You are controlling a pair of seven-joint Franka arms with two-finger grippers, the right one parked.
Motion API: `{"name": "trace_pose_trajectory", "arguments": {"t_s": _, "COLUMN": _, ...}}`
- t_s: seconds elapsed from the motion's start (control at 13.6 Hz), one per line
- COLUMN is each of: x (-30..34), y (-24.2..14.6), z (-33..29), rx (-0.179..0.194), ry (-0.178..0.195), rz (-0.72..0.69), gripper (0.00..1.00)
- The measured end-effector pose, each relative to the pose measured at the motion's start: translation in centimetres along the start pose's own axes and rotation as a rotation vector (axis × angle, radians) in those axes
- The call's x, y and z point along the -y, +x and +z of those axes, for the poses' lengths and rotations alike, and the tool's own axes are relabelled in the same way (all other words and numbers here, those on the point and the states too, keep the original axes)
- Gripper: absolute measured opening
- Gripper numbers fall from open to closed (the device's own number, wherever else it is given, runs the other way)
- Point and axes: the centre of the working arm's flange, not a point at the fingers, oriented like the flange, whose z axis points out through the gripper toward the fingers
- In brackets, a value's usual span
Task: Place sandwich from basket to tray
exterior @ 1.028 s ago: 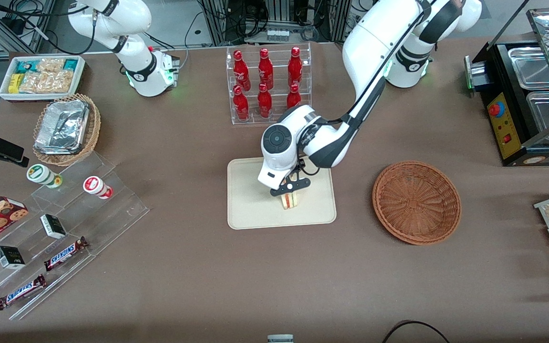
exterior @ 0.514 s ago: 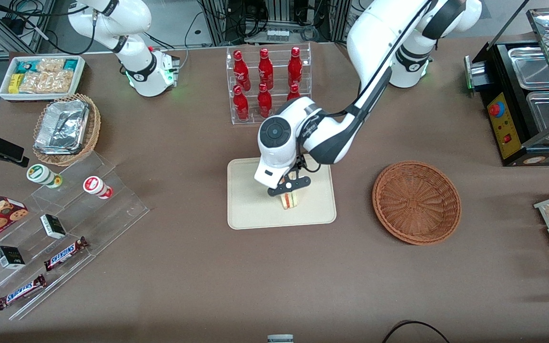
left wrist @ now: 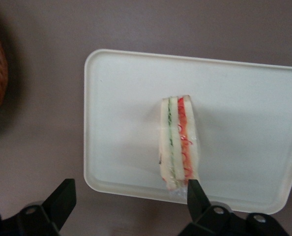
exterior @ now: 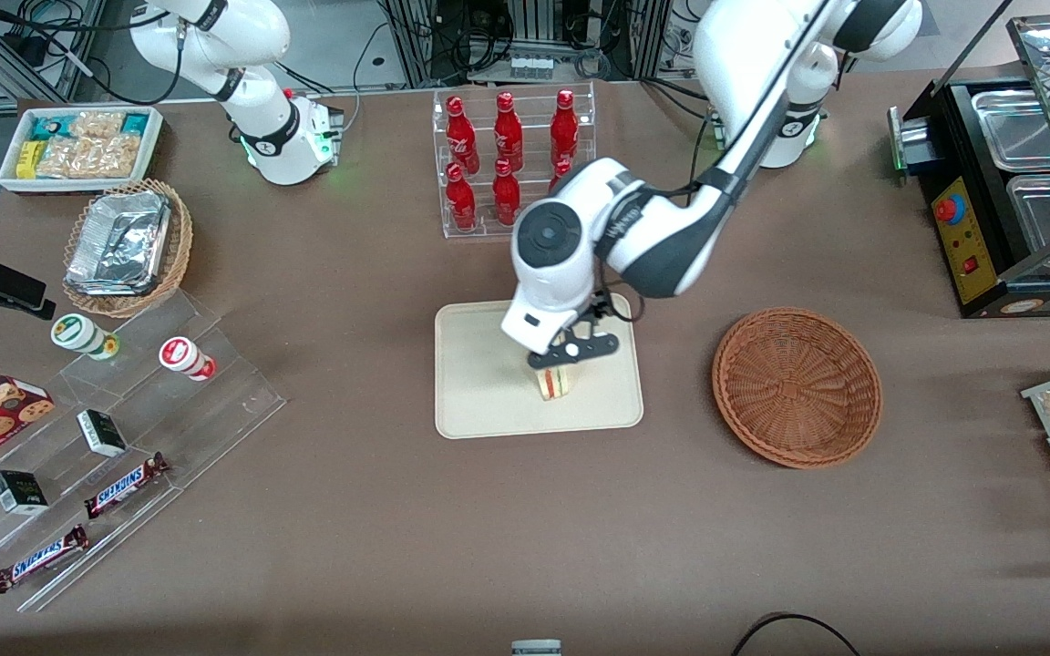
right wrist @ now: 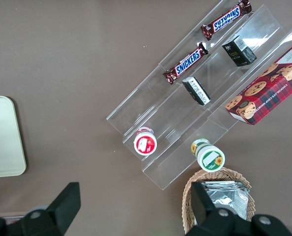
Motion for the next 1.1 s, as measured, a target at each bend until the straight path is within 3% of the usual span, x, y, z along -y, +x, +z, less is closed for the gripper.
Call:
{"name": "trace_pose_trajectory", "arguments": {"t_s": 0.15, "x": 4.2, "y": 2.6, "z": -2.0, "rx": 0.010, "ry": 0.012, "rz": 0.041, "gripper": 1.00}}
{"name": "trace_pose_trajectory", "arguments": {"t_s": 0.29, "x": 8.8, "y": 4.7, "z": -3.6, "rx": 0.044, "ry": 0.041, "rz": 0.015, "gripper": 1.00}}
{"name": "trace_pose_trajectory", "arguments": {"t_s": 0.51, "x": 15.3, "y": 7.3, "z": -4.5, "rx": 0.069, "ry": 0.048, "rz": 0.025, "gripper": 1.00}}
{"name": "trace_pose_trajectory", "arguments": {"t_s": 1.1, "x": 25.2, "y": 7.3, "z": -7.1, "rx": 0.079, "ry": 0.036, "rz": 0.091, "gripper": 1.00}}
